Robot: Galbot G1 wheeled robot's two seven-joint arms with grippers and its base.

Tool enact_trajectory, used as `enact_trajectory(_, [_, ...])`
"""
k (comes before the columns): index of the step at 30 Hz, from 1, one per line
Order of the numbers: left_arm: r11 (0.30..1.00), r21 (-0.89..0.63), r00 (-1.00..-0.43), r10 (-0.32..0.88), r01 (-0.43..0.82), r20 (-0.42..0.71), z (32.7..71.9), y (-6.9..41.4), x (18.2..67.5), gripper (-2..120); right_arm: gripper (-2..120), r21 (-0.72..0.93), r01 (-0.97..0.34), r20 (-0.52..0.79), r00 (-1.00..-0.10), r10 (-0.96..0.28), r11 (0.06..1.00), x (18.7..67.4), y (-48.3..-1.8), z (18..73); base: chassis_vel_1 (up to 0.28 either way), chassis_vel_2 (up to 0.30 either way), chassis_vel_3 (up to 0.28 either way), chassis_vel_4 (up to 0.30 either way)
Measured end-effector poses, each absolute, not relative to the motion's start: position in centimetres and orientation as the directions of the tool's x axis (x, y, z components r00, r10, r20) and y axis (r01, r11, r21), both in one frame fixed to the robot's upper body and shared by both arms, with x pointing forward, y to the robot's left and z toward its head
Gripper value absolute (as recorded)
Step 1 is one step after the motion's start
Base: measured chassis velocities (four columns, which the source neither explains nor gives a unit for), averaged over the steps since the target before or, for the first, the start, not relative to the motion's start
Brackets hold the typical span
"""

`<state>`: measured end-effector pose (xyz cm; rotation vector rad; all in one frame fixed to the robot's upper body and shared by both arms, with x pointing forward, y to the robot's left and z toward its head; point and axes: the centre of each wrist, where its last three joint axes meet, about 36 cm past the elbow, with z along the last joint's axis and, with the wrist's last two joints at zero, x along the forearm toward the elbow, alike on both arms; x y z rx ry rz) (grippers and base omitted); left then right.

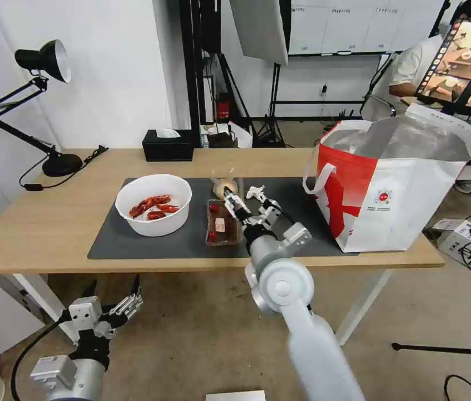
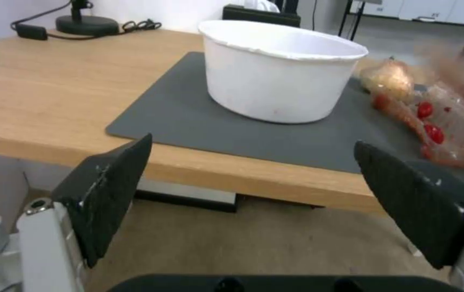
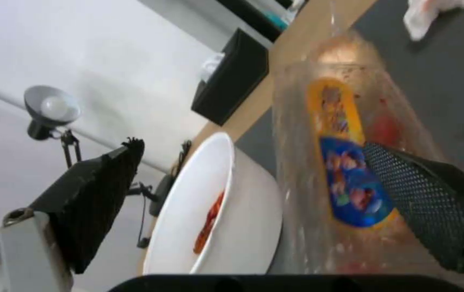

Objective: Pick up the trash from the table and place it into the takeout bag.

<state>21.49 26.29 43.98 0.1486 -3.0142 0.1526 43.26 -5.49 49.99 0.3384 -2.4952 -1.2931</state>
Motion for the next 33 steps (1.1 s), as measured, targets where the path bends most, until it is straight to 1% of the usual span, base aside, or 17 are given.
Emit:
enact_trajectory(3, [0.989, -0.098, -0.988, -0.095, -0.107, 0.125, 43.8, 26.4, 21.5, 100, 100, 0.828, -0.041, 0.199, -0.911, -0.361, 0.559, 43.8, -5.1, 49.5, 0.000, 0.000, 0.000, 0.000])
enact_trajectory(5, [0.989, -0.101, -0.987, -0.095, -0.109, 0.129, 43.6, 26.4, 21.5, 100, 100, 0.850, 0.011, 0.258, -0.880, -0.398, 0.527, 45.0, -5.1, 48.8, 0.000, 0.000, 0.000, 0.000])
enact_trajectory(8, [0.989, -0.104, -0.987, -0.094, -0.107, 0.127, 43.5, 26.4, 21.6, 100, 100, 0.867, 0.039, 0.278, -0.865, -0.418, 0.497, 45.6, -5.3, 48.6, 0.000, 0.000, 0.000, 0.000])
enact_trajectory(14, [0.989, -0.103, -0.988, -0.095, -0.107, 0.121, 43.7, 26.4, 21.7, 100, 100, 0.888, 0.025, 0.252, -0.862, -0.440, 0.460, 45.9, -5.7, 49.3, 0.000, 0.000, 0.000, 0.000])
enact_trajectory(17, [0.989, -0.101, -0.989, -0.096, -0.108, 0.116, 44.0, 26.5, 21.6, 100, 100, 0.898, -0.010, 0.213, -0.864, -0.455, 0.439, 45.8, -5.8, 49.9, 0.000, 0.000, 0.000, 0.000])
enact_trajectory(19, [0.989, -0.100, -0.989, -0.097, -0.108, 0.115, 44.0, 26.5, 21.6, 100, 100, 0.898, -0.032, 0.194, -0.865, -0.462, 0.439, 45.9, -5.9, 50.0, 0.000, 0.000, 0.000, 0.000])
enact_trajectory(20, [0.989, -0.100, -0.989, -0.097, -0.109, 0.115, 44.0, 26.5, 21.6, 100, 100, 0.883, -0.068, 0.175, -0.870, -0.461, 0.464, 46.1, -6.0, 50.2, 0.000, 0.000, 0.000, 0.000])
enact_trajectory(21, [0.989, -0.100, -0.989, -0.097, -0.109, 0.115, 44.0, 26.5, 21.6, 100, 100, 0.883, -0.068, 0.175, -0.870, -0.461, 0.464, 46.1, -6.0, 50.2, 0.000, 0.000, 0.000, 0.000])
enact_trajectory(22, [0.989, -0.100, -0.989, -0.097, -0.109, 0.115, 44.1, 26.5, 21.6, 100, 100, 0.843, -0.126, 0.148, -0.879, -0.453, 0.522, 46.5, -6.2, 50.1, 0.000, 0.000, 0.000, 0.000])
enact_trajectory(24, [0.989, -0.099, -0.989, -0.096, -0.108, 0.112, 44.2, 26.5, 21.6, 100, 100, 0.711, -0.276, 0.078, -0.883, -0.463, 0.646, 47.5, -6.7, 49.6, 0.000, 0.000, 0.000, 0.000])
enact_trajectory(25, [0.989, -0.099, -0.989, -0.096, -0.108, 0.112, 44.2, 26.5, 21.6, 100, 100, 0.711, -0.276, 0.078, -0.883, -0.463, 0.646, 47.5, -6.7, 49.6, 0.000, 0.000, 0.000, 0.000])
enact_trajectory(27, [0.989, -0.098, -0.989, -0.096, -0.107, 0.109, 44.3, 26.5, 21.6, 100, 100, 0.530, -0.398, 0.035, -0.872, -0.488, 0.749, 48.5, -7.4, 49.2, 0.000, 0.000, 0.000, 0.000])
enact_trajectory(28, [0.989, -0.098, -0.989, -0.096, -0.107, 0.108, 44.3, 26.5, 21.6, 100, 100, 0.406, -0.460, 0.019, -0.860, -0.511, 0.790, 49.3, -7.9, 48.9, 0.000, 0.000, 0.000, 0.000])
enact_trajectory(29, [0.989, -0.098, -0.989, -0.096, -0.107, 0.108, 44.3, 26.5, 21.6, 100, 100, 0.406, -0.460, 0.019, -0.860, -0.511, 0.790, 49.3, -7.9, 48.9, 0.000, 0.000, 0.000, 0.000])
enact_trajectory(30, [0.989, -0.098, -0.990, -0.097, -0.107, 0.107, 44.4, 26.5, 21.6, 100, 100, 0.292, -0.506, 0.015, -0.846, -0.533, 0.812, 50.3, -8.5, 49.0, 0.000, 0.000, 0.000, 0.000])
enact_trajectory(32, [0.989, -0.102, -0.990, -0.095, -0.106, 0.105, 44.4, 26.4, 21.7, 100, 92, 0.152, -0.564, 0.030, -0.818, -0.574, 0.812, 52.1, -9.2, 49.0, 0.000, 0.000, 0.000, 0.000])
enact_trajectory(33, [0.989, -0.102, -0.990, -0.095, -0.106, 0.105, 44.4, 26.4, 21.7, 100, 92, 0.152, -0.564, 0.030, -0.818, -0.574, 0.812, 52.1, -9.2, 49.0, 0.000, 0.000, 0.000, 0.000])
